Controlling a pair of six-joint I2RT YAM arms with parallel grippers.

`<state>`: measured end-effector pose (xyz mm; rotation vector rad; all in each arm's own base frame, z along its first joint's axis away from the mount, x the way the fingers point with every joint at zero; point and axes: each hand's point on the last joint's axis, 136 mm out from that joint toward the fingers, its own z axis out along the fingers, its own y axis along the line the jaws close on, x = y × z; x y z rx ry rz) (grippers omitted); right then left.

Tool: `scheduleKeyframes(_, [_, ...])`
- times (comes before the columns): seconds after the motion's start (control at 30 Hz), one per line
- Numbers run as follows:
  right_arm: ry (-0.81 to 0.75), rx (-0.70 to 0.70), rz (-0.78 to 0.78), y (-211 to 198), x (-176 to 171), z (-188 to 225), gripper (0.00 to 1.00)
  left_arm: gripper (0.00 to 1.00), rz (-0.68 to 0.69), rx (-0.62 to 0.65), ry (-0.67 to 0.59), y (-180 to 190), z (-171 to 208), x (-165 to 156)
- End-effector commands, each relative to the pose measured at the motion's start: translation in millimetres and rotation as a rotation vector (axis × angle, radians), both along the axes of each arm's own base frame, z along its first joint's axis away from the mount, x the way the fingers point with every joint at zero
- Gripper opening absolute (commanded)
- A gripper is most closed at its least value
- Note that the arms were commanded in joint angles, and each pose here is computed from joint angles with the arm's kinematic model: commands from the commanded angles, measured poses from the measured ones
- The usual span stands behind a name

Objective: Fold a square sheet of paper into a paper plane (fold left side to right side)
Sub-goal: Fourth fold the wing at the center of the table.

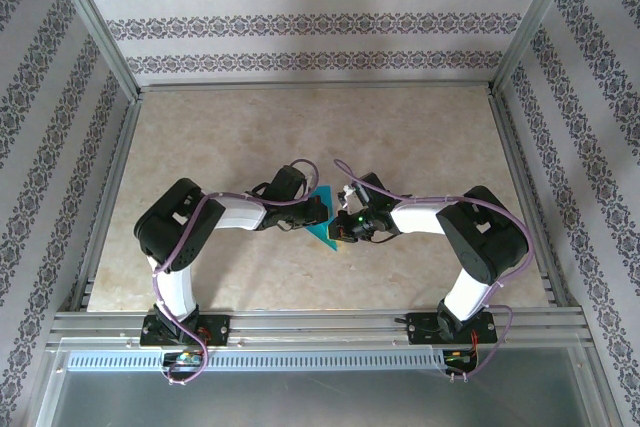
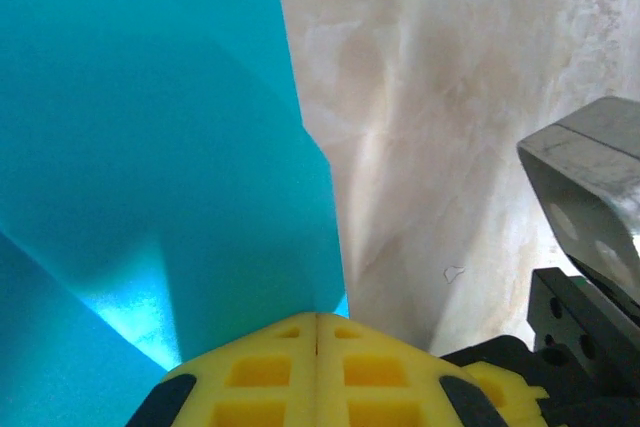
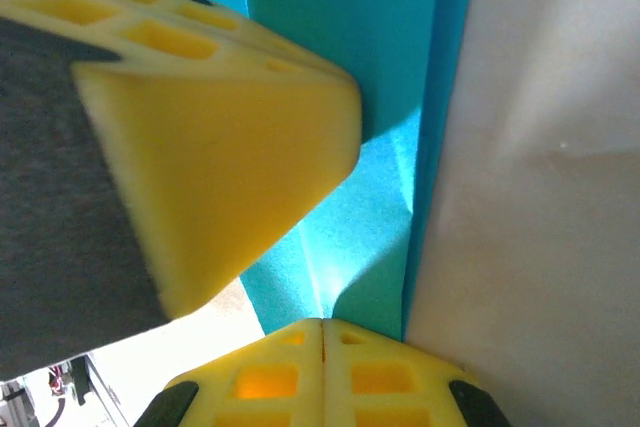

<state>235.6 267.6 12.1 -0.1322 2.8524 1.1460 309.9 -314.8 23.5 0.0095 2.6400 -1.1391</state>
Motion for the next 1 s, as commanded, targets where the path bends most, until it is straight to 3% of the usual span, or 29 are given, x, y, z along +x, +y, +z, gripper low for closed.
scheduleKeyframes(0.0, [0.148, -0.277, -0.027, -53, -38, -52, 0.00, 0.00, 0.014, 0.026, -0.023, 3, -5, 11])
scheduleKeyframes(0.5, [0.168, -0.303, -0.010, -58, -47, -55, 0.00, 0.00, 0.058, 0.070, -0.030, 27, -20, 29])
scheduleKeyframes(0.97, [0.180, -0.280, -0.004, -55, -50, -55, 0.00, 0.00, 0.096, 0.072, -0.068, 51, -14, 69])
